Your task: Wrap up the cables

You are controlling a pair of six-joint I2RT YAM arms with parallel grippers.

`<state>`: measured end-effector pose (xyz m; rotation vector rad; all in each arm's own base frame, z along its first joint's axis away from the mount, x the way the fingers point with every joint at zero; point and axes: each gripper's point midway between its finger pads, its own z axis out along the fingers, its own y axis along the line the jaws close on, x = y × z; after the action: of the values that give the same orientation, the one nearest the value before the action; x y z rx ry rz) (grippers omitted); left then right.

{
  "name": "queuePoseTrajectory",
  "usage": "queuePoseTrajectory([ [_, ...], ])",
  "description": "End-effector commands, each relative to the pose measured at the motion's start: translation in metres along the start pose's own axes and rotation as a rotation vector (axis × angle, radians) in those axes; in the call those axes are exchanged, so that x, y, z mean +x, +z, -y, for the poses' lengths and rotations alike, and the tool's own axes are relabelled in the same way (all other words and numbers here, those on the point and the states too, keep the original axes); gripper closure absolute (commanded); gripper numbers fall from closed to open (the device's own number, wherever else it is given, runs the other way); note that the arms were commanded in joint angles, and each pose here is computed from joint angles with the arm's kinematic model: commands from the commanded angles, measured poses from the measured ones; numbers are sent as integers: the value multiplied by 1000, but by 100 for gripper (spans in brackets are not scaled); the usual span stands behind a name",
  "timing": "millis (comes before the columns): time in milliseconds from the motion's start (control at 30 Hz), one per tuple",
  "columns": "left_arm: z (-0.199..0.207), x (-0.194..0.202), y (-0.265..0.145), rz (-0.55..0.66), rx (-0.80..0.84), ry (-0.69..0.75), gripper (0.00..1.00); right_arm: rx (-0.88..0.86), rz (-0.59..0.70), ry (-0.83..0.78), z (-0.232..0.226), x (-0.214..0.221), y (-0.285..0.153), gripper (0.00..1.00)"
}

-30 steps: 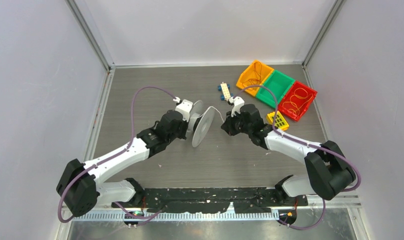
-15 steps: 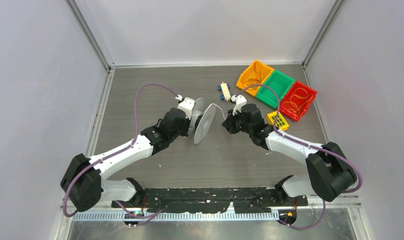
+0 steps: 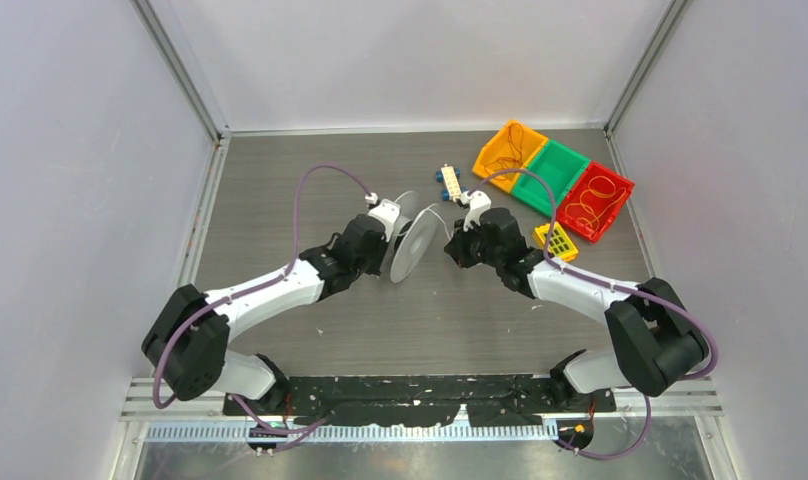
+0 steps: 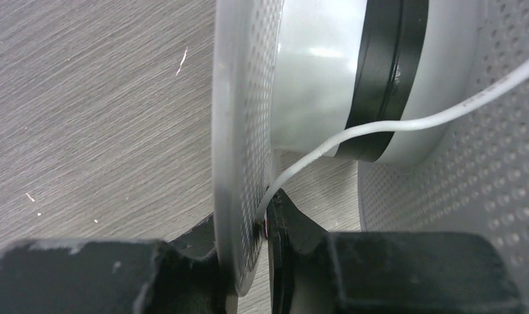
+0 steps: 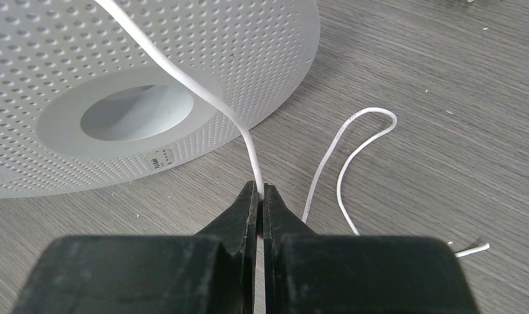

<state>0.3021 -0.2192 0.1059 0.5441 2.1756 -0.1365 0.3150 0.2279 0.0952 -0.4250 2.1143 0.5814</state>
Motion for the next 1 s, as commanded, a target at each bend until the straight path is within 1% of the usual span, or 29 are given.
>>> queuePoseTrajectory([
  [0,-4,-17,3,31,-24,23,81,11,51,-29,-1,-23,2,94],
  [33,-4,-17,5,31,-23,26,82,10,50,-31,-1,-23,1,95],
  [133,-1,-20,7,34,-14,29,99,17,57,-36,0,-25,-2,95],
  [167,-1,-20,7,35,-12,30,100,22,64,-37,1,-27,-4,94],
  [267,0,-23,2,45,3,29,100,25,85,-40,0,-36,-8,95],
  [433,6,-33,-23,64,76,35,100,59,164,-41,8,-72,-16,95],
  [533,11,-31,-40,27,130,50,100,82,196,-33,18,-92,-20,95],
  [567,11,-24,-46,-3,143,57,100,83,193,-33,19,-93,-21,94],
  [633,11,-23,-60,-14,163,54,100,94,201,-38,22,-101,-23,95],
  [700,8,-27,-77,12,170,16,100,104,194,-42,25,-102,-25,95],
  [767,8,-35,-95,47,197,-30,100,78,180,-43,20,-95,-25,95],
  [833,4,-51,-117,103,221,-90,100,33,169,-36,14,-84,-25,95],
  [867,1,-59,-129,132,228,-120,100,-13,150,-21,7,-70,-25,95],
  [900,-1,-68,-142,164,235,-142,100,-54,192,-28,-2,-77,-30,95],
  [933,-3,-78,-156,199,249,-161,100,-117,208,-43,-15,-70,-31,95],
  [967,-3,-88,-170,238,267,-178,100,-150,245,-72,-24,-74,-39,95],
])
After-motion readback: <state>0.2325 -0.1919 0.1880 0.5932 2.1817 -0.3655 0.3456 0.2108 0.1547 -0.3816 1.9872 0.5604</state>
